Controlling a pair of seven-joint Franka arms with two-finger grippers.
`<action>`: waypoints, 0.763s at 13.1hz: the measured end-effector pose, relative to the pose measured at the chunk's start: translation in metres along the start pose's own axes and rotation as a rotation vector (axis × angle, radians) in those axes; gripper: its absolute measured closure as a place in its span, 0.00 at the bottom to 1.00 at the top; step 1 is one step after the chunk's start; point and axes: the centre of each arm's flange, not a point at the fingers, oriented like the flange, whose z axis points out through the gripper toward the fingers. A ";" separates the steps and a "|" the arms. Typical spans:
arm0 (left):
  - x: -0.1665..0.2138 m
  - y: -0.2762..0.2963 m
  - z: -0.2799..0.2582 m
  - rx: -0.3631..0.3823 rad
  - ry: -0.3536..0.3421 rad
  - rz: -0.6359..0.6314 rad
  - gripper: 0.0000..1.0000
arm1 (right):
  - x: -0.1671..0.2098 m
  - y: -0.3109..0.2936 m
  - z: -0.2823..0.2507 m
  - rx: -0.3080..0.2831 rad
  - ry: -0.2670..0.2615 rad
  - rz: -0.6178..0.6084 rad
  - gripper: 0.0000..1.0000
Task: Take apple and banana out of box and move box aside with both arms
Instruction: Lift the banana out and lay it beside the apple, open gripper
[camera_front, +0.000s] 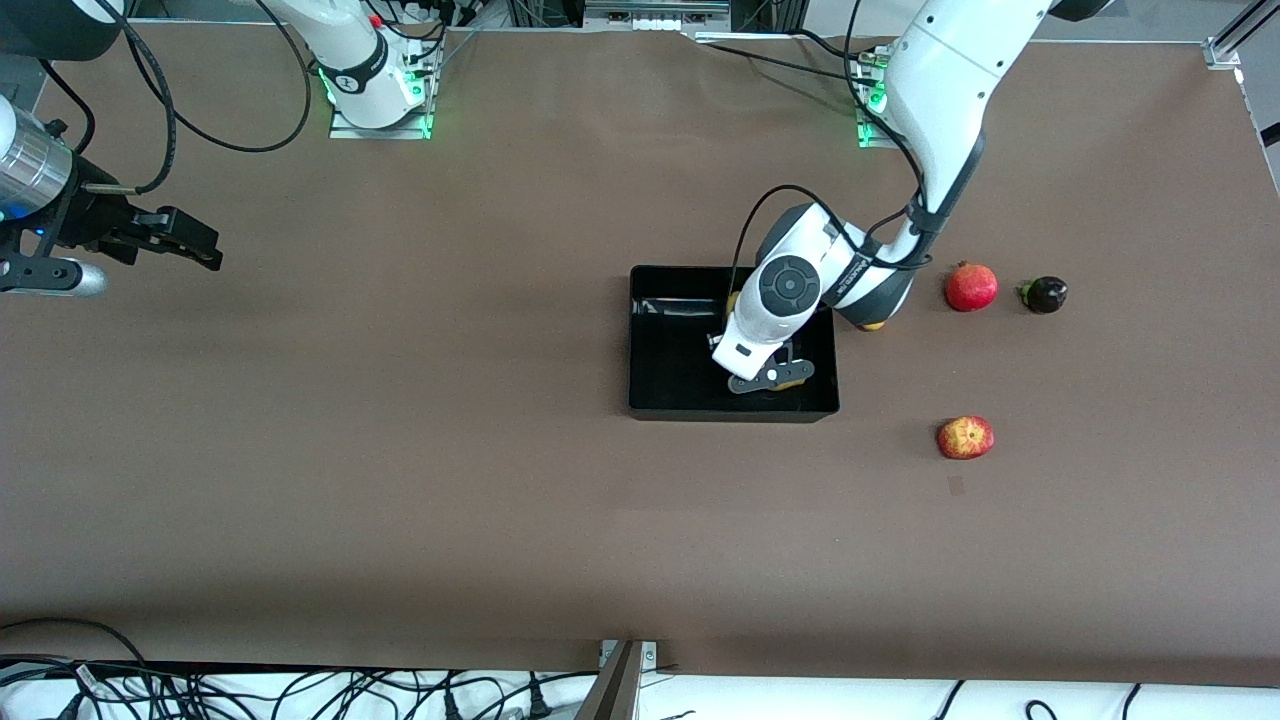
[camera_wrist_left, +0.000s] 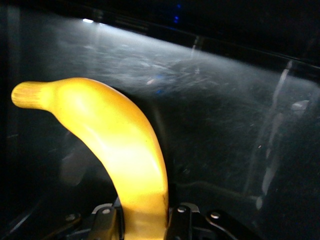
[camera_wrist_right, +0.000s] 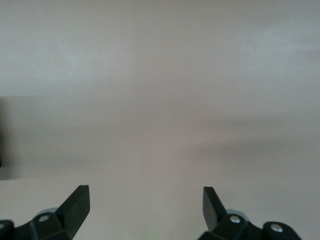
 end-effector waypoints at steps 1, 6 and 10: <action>0.004 -0.007 -0.028 0.026 -0.018 -0.009 0.67 | 0.000 0.000 0.000 0.000 0.000 0.000 0.00; 0.050 -0.077 -0.160 0.037 -0.108 0.045 0.67 | 0.000 0.000 0.000 0.000 0.000 0.000 0.00; 0.121 -0.205 -0.173 0.047 -0.157 0.198 0.67 | 0.000 0.000 0.000 0.000 0.000 0.000 0.00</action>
